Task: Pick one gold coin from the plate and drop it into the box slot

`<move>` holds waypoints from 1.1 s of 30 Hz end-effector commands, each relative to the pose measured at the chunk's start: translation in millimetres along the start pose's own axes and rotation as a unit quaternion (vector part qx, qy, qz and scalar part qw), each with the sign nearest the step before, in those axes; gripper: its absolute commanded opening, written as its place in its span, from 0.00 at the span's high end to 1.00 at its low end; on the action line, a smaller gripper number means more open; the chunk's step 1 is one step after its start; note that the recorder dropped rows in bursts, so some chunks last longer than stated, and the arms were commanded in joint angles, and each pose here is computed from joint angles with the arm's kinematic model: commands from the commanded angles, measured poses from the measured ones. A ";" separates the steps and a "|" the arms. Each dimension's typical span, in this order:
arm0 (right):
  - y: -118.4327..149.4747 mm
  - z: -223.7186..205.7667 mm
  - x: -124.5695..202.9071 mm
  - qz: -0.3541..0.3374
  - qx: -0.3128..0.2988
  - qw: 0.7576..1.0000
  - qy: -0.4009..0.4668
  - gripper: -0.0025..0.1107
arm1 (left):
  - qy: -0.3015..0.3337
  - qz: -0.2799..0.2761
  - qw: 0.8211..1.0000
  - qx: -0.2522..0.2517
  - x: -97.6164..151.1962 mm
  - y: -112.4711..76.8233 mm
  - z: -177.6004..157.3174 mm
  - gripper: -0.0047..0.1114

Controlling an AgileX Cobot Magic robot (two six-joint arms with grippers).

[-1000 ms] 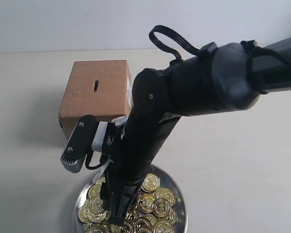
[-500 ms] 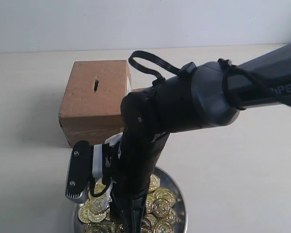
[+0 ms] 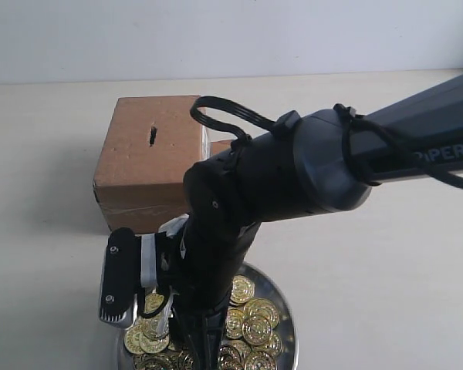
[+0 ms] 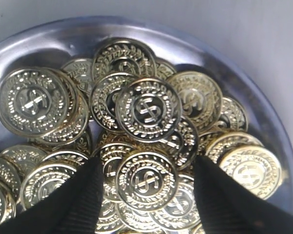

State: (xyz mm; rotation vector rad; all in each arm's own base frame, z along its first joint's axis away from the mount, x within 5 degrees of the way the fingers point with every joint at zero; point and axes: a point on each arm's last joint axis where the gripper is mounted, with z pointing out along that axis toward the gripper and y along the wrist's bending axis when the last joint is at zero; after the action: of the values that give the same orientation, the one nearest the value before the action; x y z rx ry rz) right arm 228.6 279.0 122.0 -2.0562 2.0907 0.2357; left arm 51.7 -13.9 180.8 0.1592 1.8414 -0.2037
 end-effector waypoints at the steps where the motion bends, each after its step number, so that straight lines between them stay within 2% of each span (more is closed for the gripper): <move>1: -2.3 -1.6 1.5 -0.002 0.010 1.000 0.017 0.51 | -0.005 -0.002 1.000 0.003 -0.8 -0.3 -0.3 0.96; 33: -0.5 10.2 2.5 0.030 -0.007 0.999 0.018 0.53 | -0.005 -0.002 1.000 0.003 -0.8 -0.3 -0.3 0.96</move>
State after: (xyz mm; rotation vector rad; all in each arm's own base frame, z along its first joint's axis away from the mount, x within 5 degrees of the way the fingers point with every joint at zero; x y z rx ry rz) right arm 229.2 278.2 116.0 -2.0164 2.1721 0.2259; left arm 51.7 -13.9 180.8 0.1592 1.8414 -0.2037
